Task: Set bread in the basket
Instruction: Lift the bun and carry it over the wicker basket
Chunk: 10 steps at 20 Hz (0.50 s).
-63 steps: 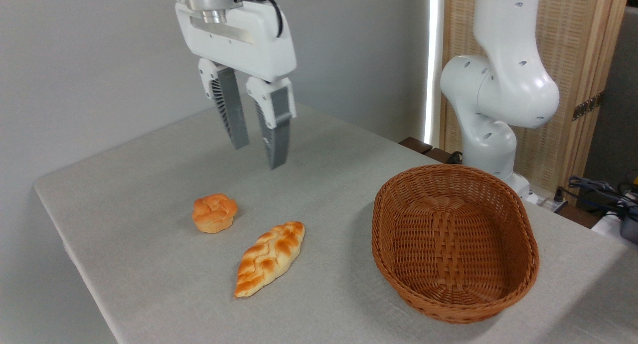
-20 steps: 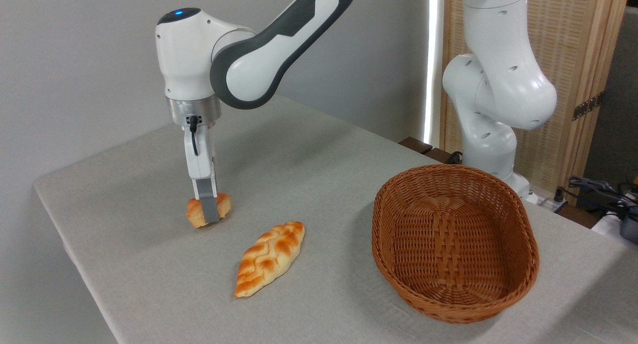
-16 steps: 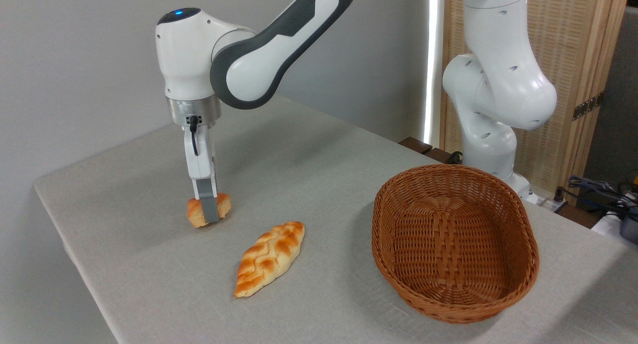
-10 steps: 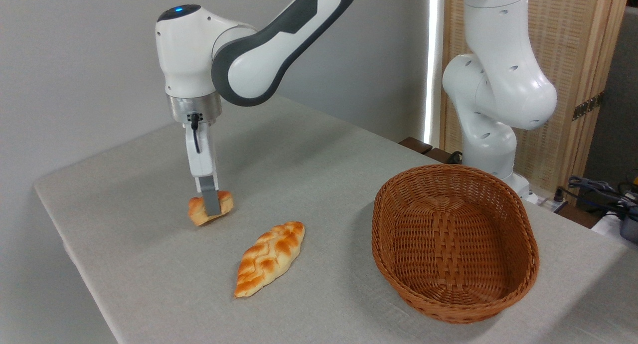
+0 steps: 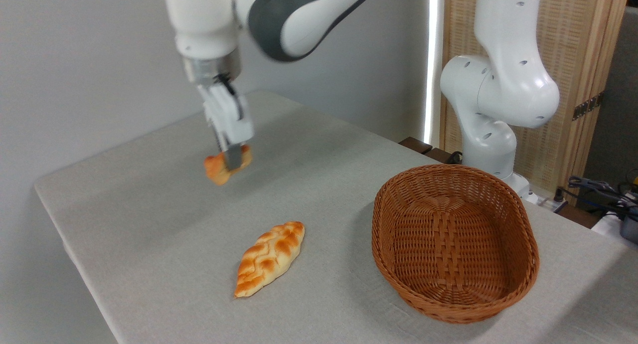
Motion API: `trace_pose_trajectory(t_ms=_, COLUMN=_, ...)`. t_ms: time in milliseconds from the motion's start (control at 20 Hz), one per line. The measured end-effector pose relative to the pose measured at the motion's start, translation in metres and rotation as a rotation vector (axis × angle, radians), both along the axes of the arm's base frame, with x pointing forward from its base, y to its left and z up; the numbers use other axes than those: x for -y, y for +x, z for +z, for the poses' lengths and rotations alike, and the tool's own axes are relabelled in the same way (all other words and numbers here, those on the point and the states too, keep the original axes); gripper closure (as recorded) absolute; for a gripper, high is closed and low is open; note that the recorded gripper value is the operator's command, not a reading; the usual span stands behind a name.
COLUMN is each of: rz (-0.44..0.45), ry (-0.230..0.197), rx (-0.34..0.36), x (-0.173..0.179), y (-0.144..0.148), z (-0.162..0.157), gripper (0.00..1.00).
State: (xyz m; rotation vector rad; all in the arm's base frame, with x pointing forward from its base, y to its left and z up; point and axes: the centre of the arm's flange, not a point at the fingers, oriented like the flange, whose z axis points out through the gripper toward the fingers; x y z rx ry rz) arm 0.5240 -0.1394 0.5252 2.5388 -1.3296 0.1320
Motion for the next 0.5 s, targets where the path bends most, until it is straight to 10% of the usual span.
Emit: trace_pose_trajectory(t_ms=500, rz=-0.241, ry=-0.037, rx=-0.08, x=-0.134, y=-0.093, z=0.011, gripper=0.92)
